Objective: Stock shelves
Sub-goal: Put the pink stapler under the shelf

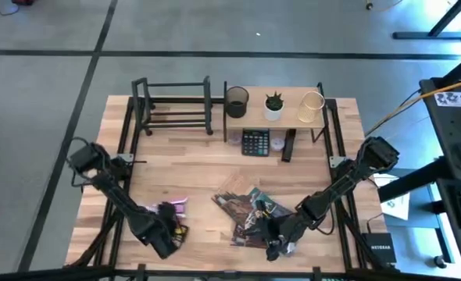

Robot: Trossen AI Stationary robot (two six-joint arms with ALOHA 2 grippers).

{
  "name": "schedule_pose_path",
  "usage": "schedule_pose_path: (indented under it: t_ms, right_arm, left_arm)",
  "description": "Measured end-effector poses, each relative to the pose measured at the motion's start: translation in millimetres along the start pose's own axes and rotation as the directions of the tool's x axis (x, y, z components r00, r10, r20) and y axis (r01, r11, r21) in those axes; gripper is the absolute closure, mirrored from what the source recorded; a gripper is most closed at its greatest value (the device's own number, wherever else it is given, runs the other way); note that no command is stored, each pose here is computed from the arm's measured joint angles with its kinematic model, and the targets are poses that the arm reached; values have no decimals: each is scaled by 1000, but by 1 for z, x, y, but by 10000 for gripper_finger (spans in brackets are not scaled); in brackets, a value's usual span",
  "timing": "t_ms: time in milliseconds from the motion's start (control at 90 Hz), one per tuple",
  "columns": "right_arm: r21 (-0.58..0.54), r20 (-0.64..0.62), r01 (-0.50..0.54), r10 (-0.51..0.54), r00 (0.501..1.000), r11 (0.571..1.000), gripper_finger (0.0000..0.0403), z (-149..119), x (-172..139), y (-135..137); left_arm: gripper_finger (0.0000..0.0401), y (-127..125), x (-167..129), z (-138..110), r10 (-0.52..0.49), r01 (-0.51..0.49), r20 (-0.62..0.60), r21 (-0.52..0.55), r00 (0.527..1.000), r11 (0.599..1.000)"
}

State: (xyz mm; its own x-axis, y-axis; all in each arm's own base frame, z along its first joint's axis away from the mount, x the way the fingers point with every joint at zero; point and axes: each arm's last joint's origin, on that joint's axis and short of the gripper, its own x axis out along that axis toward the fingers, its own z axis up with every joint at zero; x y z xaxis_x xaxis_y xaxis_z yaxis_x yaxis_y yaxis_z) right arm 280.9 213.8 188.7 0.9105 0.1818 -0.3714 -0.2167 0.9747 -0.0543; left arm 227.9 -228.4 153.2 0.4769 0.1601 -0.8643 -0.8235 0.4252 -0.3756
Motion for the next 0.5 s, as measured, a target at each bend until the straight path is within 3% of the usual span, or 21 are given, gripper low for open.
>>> schedule_pose_path:
  t_ms: [78, 189, 356, 500]
  right_arm:
    - [0, 6, 8, -8, 1000, 1000, 402, 1, 0, 0]
    - [8, 7, 16, -16, 1000, 1000, 402, 1, 1, -3]
    - [33, 8, 27, -27, 1000, 999, 402, 2, 3, -7]
    - [35, 7, 31, -31, 999, 999, 402, 2, 4, -10]
  left_arm:
    - [328, -18, -6, 1, -163, 157, 103, 65, 981, 985]
    - [328, -26, -9, 5, -191, 176, 150, 106, 970, 979]
    - [327, -11, 1, 5, -17, 17, 13, 50, 1000, 999]
    - [327, 2, 18, 11, 201, -196, -56, 73, 978, 978]
